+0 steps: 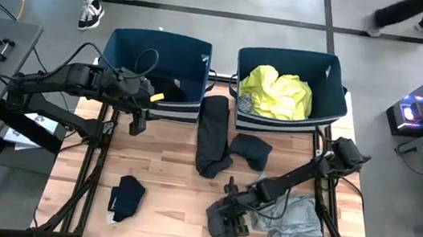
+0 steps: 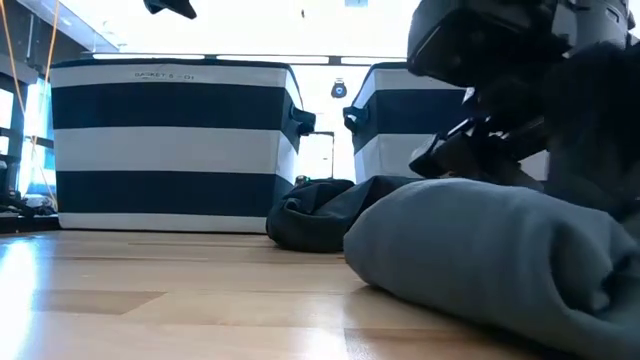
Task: Sort clothes
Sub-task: Put the gray shirt into the left blue laundry bin
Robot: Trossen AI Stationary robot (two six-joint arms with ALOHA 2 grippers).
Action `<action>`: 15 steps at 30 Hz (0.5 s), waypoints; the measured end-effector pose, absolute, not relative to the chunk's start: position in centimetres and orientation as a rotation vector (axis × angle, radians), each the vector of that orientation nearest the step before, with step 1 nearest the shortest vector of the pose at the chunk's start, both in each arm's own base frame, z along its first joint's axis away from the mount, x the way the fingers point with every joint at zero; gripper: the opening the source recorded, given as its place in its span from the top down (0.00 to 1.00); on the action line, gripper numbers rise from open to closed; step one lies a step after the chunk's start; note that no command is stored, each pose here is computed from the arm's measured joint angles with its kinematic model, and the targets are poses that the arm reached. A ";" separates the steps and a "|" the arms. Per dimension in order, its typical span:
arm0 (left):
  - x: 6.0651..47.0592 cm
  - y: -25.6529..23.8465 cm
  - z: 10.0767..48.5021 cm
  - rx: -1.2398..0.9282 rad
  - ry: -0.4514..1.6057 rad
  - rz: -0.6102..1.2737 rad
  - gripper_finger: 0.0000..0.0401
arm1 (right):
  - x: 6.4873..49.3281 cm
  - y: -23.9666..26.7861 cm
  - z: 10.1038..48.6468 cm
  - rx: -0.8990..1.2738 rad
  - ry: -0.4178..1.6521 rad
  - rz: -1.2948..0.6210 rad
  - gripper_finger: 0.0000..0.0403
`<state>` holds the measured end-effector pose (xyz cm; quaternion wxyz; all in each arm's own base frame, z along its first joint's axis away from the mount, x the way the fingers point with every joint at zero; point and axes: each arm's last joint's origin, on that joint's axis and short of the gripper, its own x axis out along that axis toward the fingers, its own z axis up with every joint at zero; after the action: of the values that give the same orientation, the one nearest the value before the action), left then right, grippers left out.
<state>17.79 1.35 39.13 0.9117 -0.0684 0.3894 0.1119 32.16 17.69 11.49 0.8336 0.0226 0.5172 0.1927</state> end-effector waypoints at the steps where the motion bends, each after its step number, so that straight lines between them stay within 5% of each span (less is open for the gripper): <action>1: 17.8 1.4 39.1 -0.141 0.802 0.231 0.58 | 32.2 17.7 11.3 0.062 1.110 0.389 0.67; 6: 17.8 1.4 39.2 -0.141 0.796 0.230 0.58 | 32.8 16.6 12.4 0.215 1.138 0.308 0.96; 10: 18.2 1.2 39.5 -0.131 0.759 0.165 0.58 | 33.1 14.3 16.4 0.306 1.151 0.117 0.96; 15: 19.2 0.9 40.7 -0.046 0.606 0.007 0.58 | 33.8 9.9 25.3 0.312 0.876 0.027 0.98</action>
<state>19.16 0.92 40.66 0.9541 -0.0229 0.2985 0.0035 33.79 9.89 25.32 0.8937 0.1506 0.4225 0.0128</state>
